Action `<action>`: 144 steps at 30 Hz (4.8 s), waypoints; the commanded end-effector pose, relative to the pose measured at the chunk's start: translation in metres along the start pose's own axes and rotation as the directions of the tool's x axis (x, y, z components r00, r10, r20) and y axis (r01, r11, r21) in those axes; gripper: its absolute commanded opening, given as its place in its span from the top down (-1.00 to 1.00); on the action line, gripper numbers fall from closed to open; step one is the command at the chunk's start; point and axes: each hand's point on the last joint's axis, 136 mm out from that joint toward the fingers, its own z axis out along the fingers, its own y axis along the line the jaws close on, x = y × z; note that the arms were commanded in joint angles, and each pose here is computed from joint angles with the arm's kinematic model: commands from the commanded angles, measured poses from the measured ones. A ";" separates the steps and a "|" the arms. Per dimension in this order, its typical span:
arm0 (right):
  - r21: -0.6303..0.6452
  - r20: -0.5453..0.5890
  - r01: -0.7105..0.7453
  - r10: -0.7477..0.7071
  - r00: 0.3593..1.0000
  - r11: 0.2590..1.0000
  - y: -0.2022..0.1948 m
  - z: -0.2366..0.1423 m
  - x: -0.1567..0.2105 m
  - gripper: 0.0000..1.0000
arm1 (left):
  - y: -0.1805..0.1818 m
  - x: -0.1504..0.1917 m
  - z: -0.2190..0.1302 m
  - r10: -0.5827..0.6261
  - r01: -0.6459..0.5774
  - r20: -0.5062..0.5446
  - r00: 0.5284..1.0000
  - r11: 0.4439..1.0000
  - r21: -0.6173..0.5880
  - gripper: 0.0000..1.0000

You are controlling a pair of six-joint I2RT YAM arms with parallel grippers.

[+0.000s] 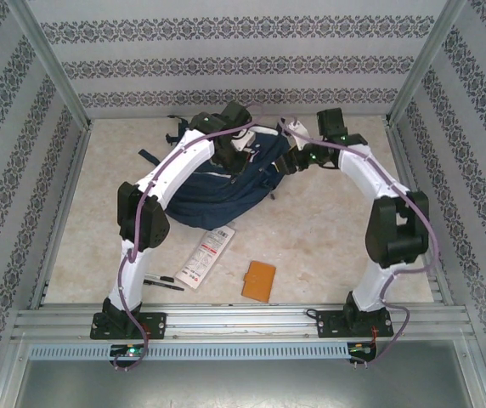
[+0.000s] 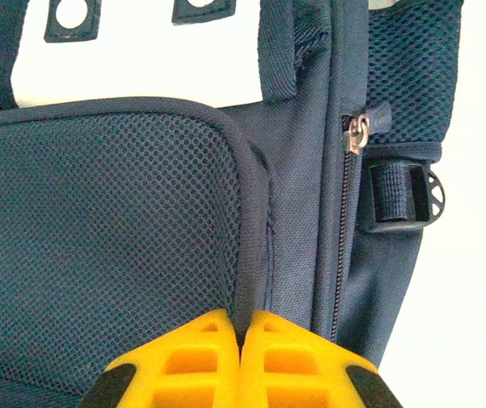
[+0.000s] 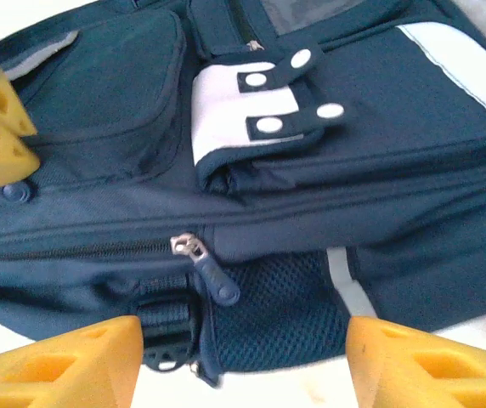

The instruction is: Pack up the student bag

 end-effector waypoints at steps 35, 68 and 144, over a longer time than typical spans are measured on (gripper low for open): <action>-0.400 -0.121 -0.034 -0.016 0.993 0.916 0.044 0.040 0.026 0.90 | -0.023 -0.021 -0.049 0.038 -0.054 0.126 0.991 0.990 0.131 1.00; -0.295 -0.007 -0.485 0.506 0.863 0.823 0.187 0.104 0.031 0.79 | -0.034 -0.081 -0.003 -0.402 0.327 0.179 0.898 0.882 0.340 1.00; -0.331 0.104 -0.837 0.899 0.426 0.435 0.145 0.081 -0.046 1.00 | 0.014 0.081 0.005 -0.496 0.488 0.126 0.859 0.868 0.094 1.00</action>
